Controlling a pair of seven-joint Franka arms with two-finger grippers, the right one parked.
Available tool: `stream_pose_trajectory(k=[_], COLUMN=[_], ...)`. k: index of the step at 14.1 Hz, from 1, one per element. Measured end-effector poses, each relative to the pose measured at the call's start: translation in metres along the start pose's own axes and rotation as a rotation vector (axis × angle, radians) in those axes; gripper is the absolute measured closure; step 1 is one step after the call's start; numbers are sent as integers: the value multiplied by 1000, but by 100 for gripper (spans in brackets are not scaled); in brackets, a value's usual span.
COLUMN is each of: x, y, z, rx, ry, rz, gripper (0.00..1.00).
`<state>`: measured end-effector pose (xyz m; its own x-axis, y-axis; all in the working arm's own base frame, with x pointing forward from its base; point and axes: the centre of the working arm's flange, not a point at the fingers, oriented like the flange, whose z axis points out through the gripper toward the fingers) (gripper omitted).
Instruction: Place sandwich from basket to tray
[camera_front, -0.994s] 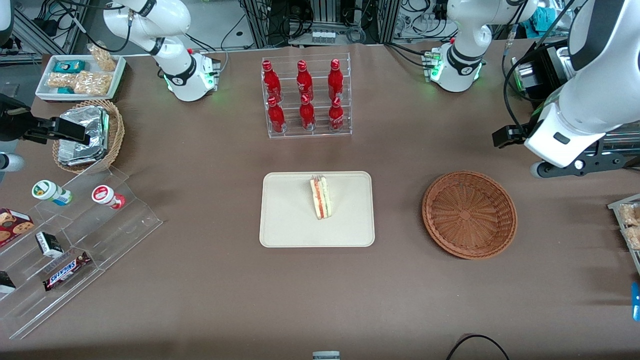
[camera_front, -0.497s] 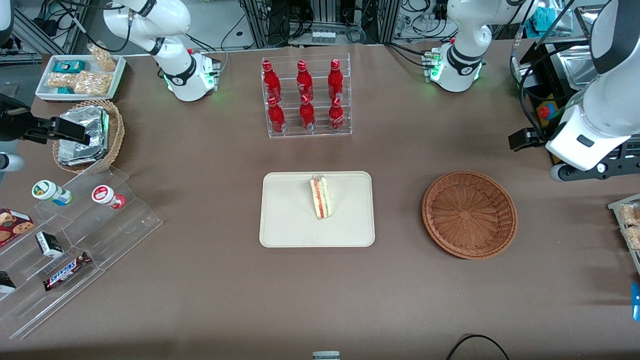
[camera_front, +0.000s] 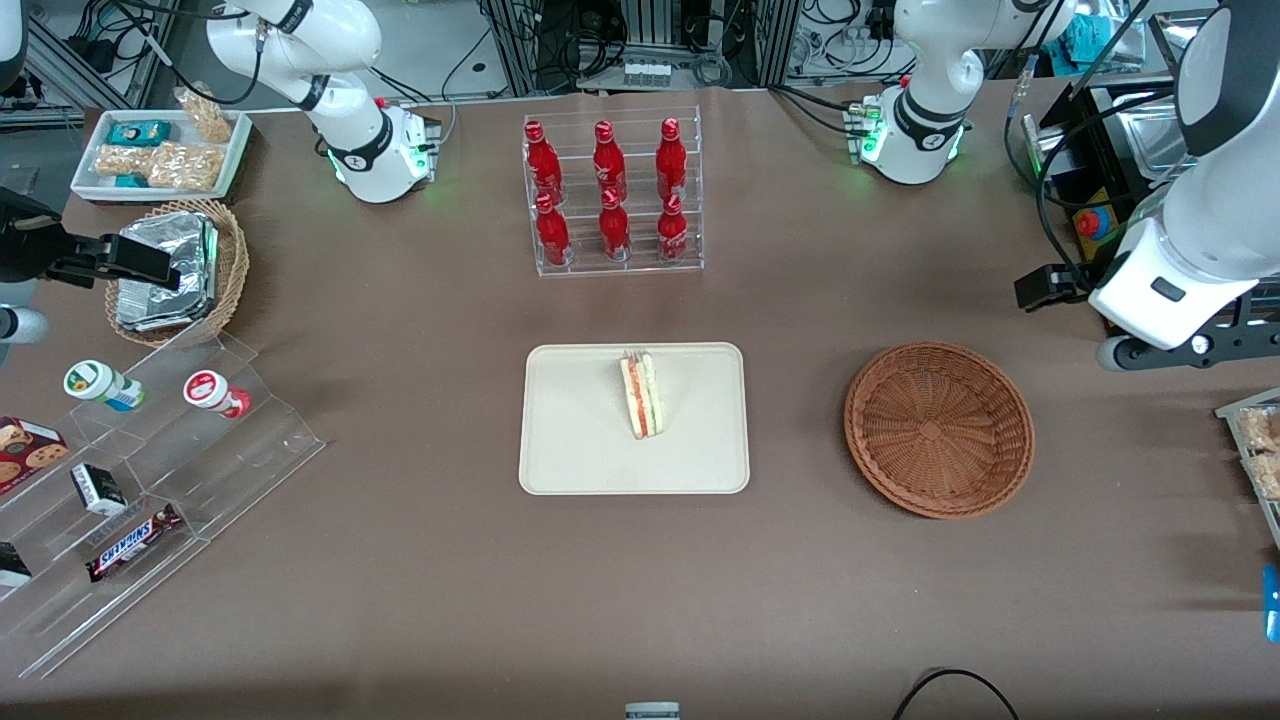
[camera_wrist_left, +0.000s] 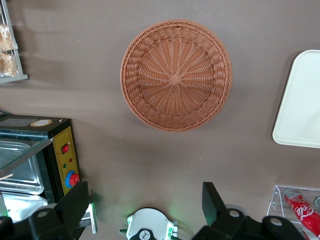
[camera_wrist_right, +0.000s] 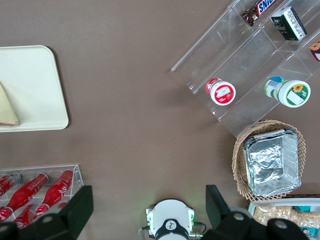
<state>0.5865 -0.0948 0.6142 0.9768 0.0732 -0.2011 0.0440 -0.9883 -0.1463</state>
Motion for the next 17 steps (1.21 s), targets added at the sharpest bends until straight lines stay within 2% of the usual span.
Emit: stream_pose_trajectory(k=[2,3,5,7,11,15,17], x=[2,4,7,9,6,-8,-19], y=[-4,-9,-20,-29,-30,-32,-32], z=[2,3,5,7,2,-7,-6], rx=[-2,-14,-59,-77,-79,-81,-78], ry=[-2,-7,-19,-23,-12,32,40], rz=[23,29,24,18,20,43,56], gripper=[0,0,0,0,0,0,0])
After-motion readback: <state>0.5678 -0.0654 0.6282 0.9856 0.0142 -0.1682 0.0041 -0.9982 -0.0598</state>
